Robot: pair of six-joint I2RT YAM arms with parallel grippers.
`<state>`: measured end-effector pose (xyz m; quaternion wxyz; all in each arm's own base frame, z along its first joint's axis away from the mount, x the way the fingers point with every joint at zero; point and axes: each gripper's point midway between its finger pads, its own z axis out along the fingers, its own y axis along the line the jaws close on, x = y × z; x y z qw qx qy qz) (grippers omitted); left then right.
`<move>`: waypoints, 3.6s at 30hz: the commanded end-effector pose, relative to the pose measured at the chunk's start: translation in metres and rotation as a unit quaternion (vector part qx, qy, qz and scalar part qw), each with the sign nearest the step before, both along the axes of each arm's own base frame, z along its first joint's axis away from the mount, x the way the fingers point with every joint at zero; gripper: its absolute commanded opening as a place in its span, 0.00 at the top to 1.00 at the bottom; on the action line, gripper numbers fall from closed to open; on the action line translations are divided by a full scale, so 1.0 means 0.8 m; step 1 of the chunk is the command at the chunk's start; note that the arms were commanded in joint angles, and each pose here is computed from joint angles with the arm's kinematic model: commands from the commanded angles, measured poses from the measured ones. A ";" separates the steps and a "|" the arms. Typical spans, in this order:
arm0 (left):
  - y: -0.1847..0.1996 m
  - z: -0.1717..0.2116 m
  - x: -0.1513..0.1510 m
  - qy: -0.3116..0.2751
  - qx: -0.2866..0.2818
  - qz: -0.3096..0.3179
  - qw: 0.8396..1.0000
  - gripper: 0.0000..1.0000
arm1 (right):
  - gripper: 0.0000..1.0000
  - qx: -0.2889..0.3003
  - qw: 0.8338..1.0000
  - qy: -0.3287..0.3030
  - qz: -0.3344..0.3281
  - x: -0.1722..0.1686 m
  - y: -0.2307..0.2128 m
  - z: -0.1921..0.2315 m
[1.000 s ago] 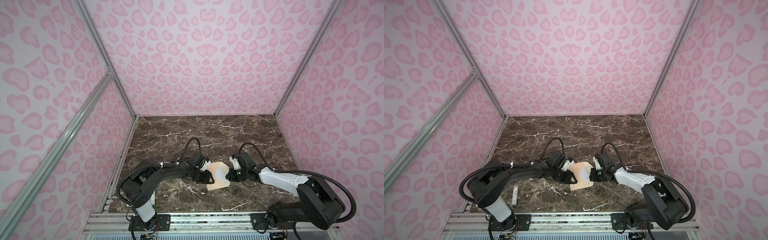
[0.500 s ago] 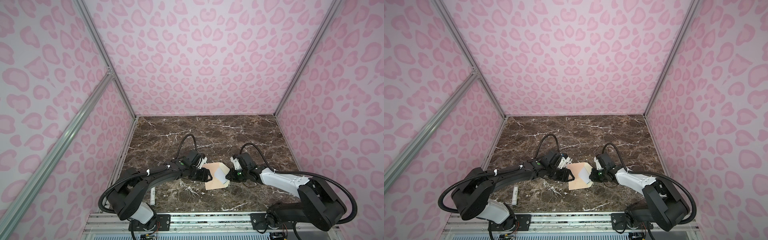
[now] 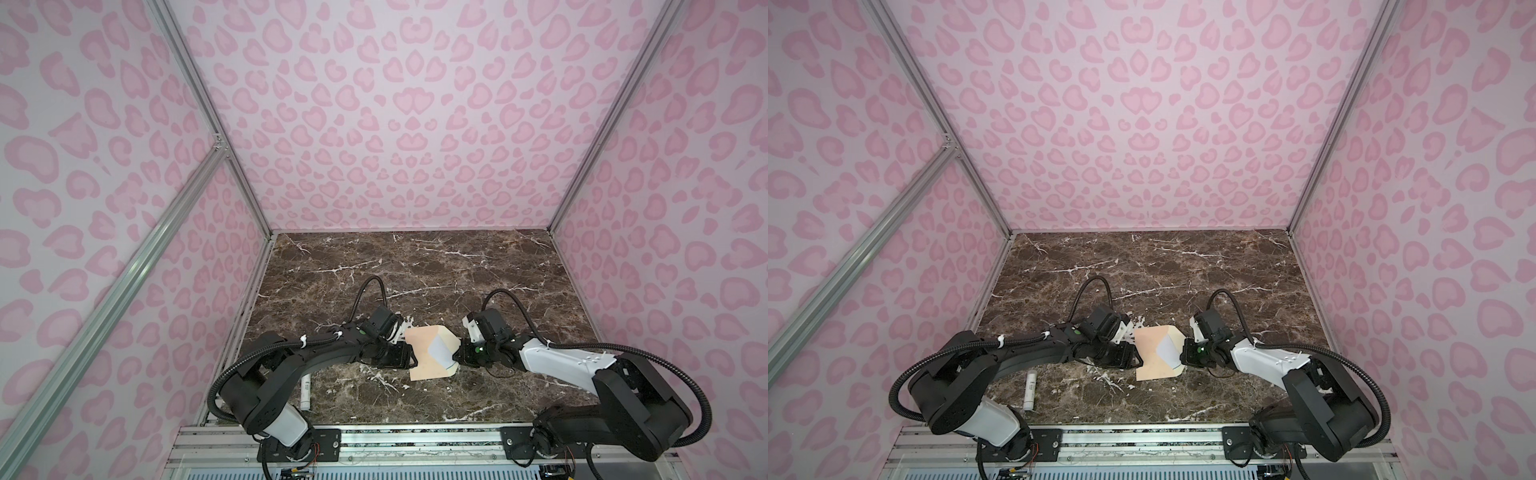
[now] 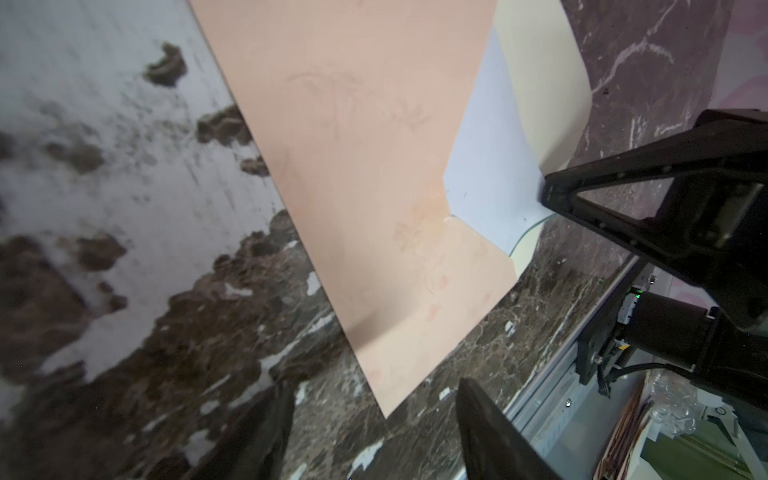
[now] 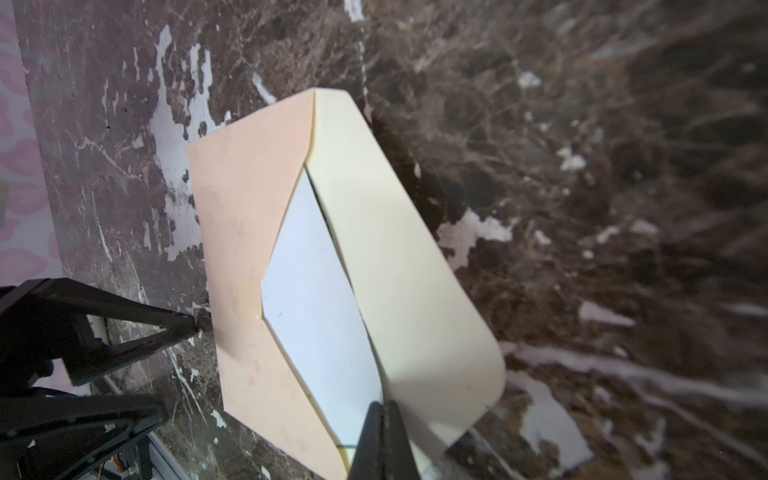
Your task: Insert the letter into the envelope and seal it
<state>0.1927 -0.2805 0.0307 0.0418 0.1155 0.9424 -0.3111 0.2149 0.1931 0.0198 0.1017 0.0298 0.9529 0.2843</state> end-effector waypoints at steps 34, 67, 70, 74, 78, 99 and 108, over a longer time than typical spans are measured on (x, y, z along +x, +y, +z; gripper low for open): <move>-0.011 -0.023 -0.030 0.040 -0.005 -0.002 0.999 0.47 | 1.00 0.033 0.994 0.009 -0.103 -0.001 -0.016 0.005; -0.019 -0.035 -0.040 0.052 -0.010 -0.008 0.999 0.50 | 1.00 0.053 0.992 0.021 -0.109 -0.003 0.013 -0.007; -0.020 -0.035 -0.040 0.052 -0.010 -0.009 0.999 0.50 | 1.00 0.049 0.993 0.020 -0.104 -0.004 0.014 -0.007; -0.017 -0.032 -0.039 0.046 -0.005 -0.010 0.999 0.50 | 0.92 0.023 0.995 0.003 -0.098 0.002 0.002 0.005; -0.017 -0.027 -0.036 0.039 -0.002 -0.012 0.999 0.50 | 0.76 -0.001 0.996 -0.005 -0.085 0.006 -0.006 0.016; -0.016 0.008 0.016 0.007 -0.017 0.013 1.000 0.46 | 0.73 -0.066 0.998 -0.004 -0.013 0.046 0.003 0.021; -0.023 -0.006 0.024 0.020 -0.023 0.014 0.999 0.47 | 0.73 -0.066 0.998 0.013 0.000 0.046 0.013 0.006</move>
